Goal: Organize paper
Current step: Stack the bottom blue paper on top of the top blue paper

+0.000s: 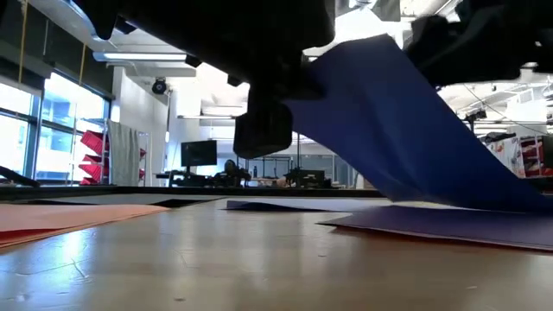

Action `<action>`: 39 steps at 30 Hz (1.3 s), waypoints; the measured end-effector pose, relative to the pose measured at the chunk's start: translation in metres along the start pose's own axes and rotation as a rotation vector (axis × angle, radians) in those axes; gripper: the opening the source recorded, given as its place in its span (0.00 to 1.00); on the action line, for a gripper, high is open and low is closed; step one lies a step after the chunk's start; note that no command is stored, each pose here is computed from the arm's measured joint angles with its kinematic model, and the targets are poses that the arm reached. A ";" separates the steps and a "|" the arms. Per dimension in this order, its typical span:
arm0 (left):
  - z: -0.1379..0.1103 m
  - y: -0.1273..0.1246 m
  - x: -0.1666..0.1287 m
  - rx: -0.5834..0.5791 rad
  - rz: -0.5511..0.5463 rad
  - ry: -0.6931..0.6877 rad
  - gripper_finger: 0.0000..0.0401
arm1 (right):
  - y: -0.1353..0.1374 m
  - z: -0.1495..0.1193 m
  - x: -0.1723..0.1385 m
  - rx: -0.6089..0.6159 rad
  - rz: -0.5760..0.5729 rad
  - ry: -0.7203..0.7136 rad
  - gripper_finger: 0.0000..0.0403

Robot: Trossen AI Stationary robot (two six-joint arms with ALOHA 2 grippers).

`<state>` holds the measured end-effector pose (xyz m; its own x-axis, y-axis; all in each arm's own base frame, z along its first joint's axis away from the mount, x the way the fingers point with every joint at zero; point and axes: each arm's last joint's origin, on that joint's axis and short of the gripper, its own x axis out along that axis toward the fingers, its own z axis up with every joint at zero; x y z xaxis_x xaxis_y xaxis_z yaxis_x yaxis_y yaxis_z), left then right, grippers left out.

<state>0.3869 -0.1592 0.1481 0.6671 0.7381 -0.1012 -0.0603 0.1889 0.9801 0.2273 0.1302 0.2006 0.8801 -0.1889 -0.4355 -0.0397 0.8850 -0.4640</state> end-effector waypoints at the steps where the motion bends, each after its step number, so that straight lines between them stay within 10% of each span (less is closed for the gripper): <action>1: -0.002 0.001 0.002 -0.005 0.020 0.038 0.00 | -0.002 0.009 -0.002 0.024 -0.028 0.001 0.68; 9: -0.019 0.001 0.020 -0.018 0.126 0.272 0.00 | -0.017 0.054 -0.015 0.261 -0.074 0.012 0.68; 21: -0.042 -0.008 0.042 -0.165 0.168 0.346 0.00 | -0.003 -0.001 -0.008 0.447 -0.069 0.175 0.68; 39: -0.108 -0.018 0.064 -0.481 -0.202 0.631 0.00 | 0.000 -0.025 -0.006 0.540 -0.102 0.224 0.68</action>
<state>0.3508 -0.0453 0.1057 0.1647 0.8587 -0.4853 -0.3911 0.5085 0.7671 0.2106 0.1208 0.1837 0.7431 -0.3175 -0.5890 0.3379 0.9378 -0.0794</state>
